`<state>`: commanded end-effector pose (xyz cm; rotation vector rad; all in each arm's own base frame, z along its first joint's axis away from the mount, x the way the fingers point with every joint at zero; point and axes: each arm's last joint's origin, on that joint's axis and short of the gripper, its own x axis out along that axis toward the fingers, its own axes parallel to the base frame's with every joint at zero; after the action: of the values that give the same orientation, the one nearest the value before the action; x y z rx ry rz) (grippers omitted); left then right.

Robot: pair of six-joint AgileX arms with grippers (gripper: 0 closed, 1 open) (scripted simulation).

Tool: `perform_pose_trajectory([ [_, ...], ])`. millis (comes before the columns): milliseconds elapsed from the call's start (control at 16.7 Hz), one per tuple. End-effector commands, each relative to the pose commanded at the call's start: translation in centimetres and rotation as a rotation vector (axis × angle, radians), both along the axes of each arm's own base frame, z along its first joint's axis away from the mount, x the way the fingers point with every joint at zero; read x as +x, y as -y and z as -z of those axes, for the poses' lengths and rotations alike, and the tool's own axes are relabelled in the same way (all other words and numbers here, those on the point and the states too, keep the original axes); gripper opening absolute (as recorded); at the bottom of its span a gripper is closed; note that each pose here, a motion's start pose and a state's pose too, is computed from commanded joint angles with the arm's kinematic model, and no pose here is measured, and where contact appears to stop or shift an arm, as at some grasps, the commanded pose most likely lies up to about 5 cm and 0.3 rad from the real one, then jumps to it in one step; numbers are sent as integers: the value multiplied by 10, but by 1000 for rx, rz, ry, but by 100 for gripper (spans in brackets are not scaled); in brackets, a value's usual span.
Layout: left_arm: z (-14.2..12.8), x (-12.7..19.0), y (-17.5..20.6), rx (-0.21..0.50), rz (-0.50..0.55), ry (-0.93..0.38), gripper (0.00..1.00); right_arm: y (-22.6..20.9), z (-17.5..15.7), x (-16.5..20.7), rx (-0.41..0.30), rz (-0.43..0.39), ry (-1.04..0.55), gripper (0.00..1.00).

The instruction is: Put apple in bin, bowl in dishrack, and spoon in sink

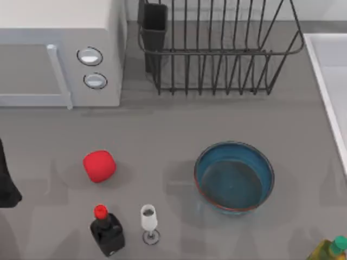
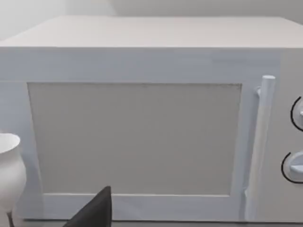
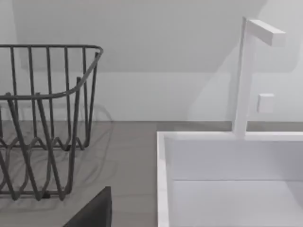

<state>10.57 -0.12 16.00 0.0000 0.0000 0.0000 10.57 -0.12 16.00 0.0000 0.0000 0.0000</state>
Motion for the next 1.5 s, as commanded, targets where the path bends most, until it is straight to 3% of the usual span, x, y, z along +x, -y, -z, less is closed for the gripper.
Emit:
perform_pose_trajectory([
  [240, -5, 0, 1, 15, 10, -27, 100, 0, 0, 0, 0, 0, 0, 100],
  [420, -22, 3, 5, 69, 48, -134, 100, 0, 0, 0, 0, 0, 0, 100],
  [660, -57, 25, 14, 183, 141, -379, 100, 0, 0, 0, 0, 0, 0, 100],
  [960, -86, 91, 43, 367, 324, -756, 100, 0, 0, 0, 0, 0, 0, 100],
  [1140, -81, 140, 69, 486, 452, -975, 100, 0, 0, 0, 0, 0, 0, 100],
  [1500, -37, 206, 122, 691, 676, -1316, 100, 0, 0, 0, 0, 0, 0, 100],
])
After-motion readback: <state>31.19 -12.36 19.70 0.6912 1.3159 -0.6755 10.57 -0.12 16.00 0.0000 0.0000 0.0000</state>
